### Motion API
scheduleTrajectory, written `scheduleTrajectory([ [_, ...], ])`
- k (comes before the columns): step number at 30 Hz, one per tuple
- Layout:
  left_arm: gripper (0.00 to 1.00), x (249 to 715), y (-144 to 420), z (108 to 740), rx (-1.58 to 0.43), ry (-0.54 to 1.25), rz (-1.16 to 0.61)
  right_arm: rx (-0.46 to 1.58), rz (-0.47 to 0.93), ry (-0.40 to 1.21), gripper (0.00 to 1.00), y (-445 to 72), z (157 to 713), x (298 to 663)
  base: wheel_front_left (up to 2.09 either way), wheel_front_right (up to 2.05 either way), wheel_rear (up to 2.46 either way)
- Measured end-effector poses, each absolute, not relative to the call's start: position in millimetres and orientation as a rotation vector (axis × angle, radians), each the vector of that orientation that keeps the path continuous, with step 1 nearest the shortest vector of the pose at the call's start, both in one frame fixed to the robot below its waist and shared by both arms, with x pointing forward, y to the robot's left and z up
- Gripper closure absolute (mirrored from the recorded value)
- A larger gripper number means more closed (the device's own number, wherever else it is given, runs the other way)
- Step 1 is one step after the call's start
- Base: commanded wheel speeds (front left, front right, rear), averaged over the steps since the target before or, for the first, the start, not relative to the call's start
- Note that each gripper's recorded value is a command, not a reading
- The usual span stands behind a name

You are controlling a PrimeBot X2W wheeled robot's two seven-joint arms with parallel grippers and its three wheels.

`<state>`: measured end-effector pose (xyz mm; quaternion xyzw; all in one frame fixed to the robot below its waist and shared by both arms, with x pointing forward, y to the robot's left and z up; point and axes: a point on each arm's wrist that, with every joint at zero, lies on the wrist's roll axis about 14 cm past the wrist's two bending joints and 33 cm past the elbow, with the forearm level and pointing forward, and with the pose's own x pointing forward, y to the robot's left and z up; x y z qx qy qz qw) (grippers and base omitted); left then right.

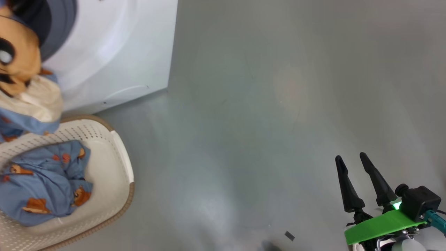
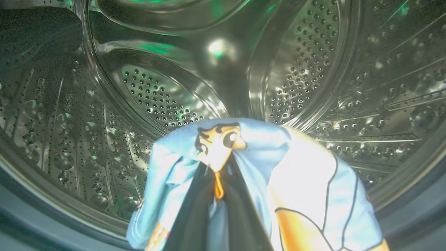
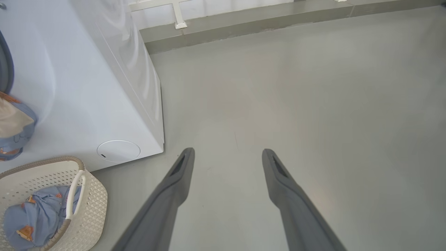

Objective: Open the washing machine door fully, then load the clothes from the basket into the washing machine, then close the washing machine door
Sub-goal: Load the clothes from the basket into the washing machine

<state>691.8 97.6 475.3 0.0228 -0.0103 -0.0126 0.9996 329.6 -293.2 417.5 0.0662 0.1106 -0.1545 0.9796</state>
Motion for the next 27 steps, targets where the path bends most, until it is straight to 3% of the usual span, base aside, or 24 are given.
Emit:
scheduleTrajectory([
  [27,1.0,763.0,97.6,482.2,0.063,-0.119,0.037,0.115,-0.293,0.366,0.0,-290.7,377.7,333.8,0.0,0.0,0.0],
])
